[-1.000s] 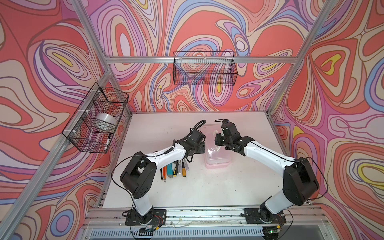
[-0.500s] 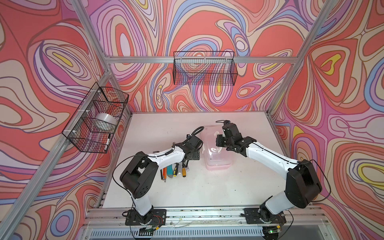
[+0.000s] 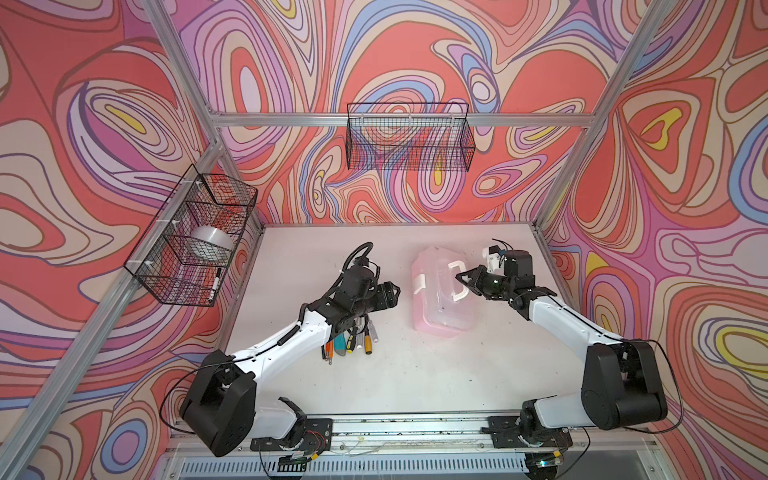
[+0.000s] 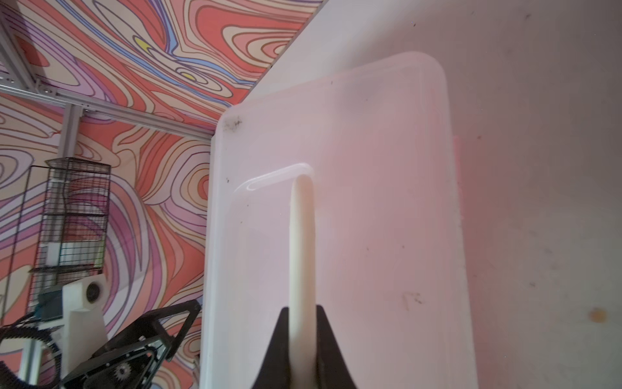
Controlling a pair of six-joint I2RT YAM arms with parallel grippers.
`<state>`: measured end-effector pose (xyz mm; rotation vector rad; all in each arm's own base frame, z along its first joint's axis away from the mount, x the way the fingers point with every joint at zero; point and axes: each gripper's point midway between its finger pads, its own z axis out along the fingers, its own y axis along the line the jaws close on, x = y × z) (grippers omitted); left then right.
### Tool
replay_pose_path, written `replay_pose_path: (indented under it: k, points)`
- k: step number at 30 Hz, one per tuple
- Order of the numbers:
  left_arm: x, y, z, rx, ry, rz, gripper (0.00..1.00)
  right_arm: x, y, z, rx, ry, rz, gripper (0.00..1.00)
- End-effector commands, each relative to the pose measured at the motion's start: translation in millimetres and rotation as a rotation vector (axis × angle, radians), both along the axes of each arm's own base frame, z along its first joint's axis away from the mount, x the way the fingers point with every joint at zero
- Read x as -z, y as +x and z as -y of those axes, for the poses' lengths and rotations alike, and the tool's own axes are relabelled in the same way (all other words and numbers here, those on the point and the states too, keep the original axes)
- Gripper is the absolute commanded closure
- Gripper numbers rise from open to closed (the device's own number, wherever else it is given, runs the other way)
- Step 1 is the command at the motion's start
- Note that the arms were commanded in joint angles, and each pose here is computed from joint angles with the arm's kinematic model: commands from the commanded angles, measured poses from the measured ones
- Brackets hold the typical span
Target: Pack the tool kit
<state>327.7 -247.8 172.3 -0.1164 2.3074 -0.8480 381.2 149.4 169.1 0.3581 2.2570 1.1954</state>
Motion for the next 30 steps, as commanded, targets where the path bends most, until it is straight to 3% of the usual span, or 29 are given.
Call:
replay_pose_path:
  k: [1,11,22,30]
  points:
    - [-13,-3,20,0.058,-0.154,0.025,0.20,-37,-12,-33,-0.166,0.232,0.053,1.00]
    - [-10,6,33,0.091,-0.312,0.008,0.20,-30,-14,-38,-0.205,0.266,0.039,1.00]
    - [-22,7,59,0.186,-0.485,-0.010,0.22,-18,-14,-34,-0.187,0.213,0.024,1.00]
    - [-39,8,53,0.192,-0.572,0.000,0.24,-2,-13,-27,-0.155,0.143,-0.007,1.00]
